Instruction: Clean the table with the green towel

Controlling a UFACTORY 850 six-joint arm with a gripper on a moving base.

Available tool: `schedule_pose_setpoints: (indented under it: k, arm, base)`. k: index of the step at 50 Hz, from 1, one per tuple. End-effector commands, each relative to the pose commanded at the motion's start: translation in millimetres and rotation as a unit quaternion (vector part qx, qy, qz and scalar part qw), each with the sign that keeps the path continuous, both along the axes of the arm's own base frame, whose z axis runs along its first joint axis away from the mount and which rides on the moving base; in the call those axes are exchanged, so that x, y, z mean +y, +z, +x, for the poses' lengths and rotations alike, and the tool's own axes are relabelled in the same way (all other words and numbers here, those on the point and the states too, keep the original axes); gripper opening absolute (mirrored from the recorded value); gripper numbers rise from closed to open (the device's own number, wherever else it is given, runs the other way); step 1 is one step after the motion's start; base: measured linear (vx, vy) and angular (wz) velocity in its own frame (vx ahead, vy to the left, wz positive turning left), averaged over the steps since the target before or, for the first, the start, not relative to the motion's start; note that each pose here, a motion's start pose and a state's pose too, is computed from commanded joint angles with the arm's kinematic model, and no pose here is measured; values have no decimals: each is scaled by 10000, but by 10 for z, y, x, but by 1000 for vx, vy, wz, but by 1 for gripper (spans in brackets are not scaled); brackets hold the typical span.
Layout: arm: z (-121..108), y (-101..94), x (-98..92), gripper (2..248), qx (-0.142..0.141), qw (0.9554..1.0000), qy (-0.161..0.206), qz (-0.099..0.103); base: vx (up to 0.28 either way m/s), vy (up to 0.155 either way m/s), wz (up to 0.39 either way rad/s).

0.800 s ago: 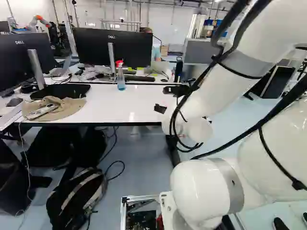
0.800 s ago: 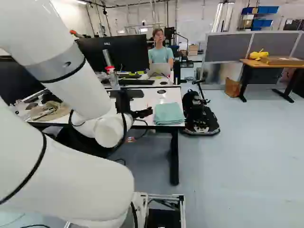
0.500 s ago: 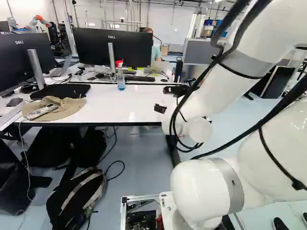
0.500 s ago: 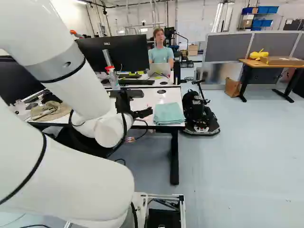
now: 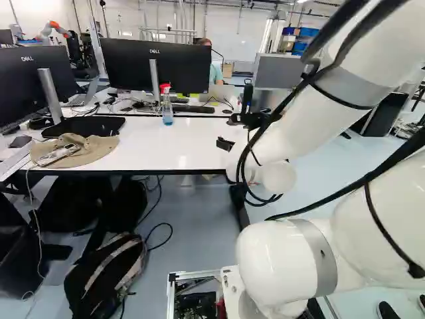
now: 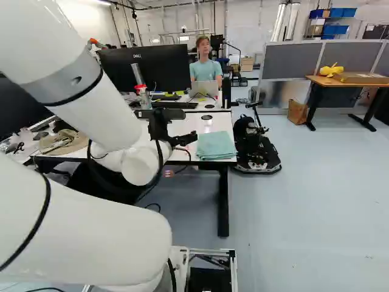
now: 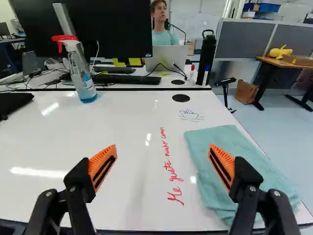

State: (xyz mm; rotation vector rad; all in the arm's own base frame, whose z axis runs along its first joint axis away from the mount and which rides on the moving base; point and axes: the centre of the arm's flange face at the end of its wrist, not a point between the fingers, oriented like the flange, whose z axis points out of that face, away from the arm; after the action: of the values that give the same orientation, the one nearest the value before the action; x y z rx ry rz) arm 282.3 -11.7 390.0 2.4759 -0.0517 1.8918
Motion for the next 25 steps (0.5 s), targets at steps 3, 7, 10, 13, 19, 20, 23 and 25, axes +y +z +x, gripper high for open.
schedule_pose_setpoints:
  k: [3,7,10,13,19,20,23,25]
  arm:
    - [38,33,-32,247,-34,10000,-54,-2]
    - [90,77,-77,247,-78,9999,-125,-4]
    - [131,111,-112,247,-111,9998,-179,-7]
    - [171,144,-146,247,-142,9996,-230,-9]
    - [256,206,-219,247,-166,9993,-336,-13]
    - [265,213,-228,247,-163,9993,-349,-12]
    - [305,236,-264,247,-138,9991,-398,-11]
    - [331,251,-288,247,-113,9990,-431,-9]
  base:
    - [0,0,0]
    - [0,0,0]
    - [0,0,0]
    - [0,0,0]
    - [0,0,0]
    - [0,0,0]
    - [0,0,0]
    - [0,0,0]
